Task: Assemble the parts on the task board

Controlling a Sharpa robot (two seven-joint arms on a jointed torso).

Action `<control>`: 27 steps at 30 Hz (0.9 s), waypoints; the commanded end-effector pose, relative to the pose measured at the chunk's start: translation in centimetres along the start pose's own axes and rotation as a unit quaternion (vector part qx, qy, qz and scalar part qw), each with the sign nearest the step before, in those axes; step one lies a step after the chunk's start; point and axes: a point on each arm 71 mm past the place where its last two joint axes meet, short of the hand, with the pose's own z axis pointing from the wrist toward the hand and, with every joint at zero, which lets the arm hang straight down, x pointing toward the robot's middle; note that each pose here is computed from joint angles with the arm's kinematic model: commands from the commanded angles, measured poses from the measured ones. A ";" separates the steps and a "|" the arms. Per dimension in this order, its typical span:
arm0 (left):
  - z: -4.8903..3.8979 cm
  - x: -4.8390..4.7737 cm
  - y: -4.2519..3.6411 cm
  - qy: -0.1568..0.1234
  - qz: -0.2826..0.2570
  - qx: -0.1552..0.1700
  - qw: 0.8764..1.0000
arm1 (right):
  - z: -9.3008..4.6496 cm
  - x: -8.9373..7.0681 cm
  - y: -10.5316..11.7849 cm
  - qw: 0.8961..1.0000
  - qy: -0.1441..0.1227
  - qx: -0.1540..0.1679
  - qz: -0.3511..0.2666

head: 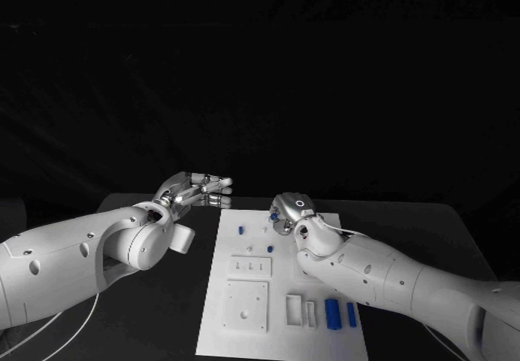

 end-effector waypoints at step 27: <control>0.48 0.86 -1.13 0.018 0.002 0.014 1.000 | 0.4 0.2 0.5 1.000 -0.006 0.003 0.001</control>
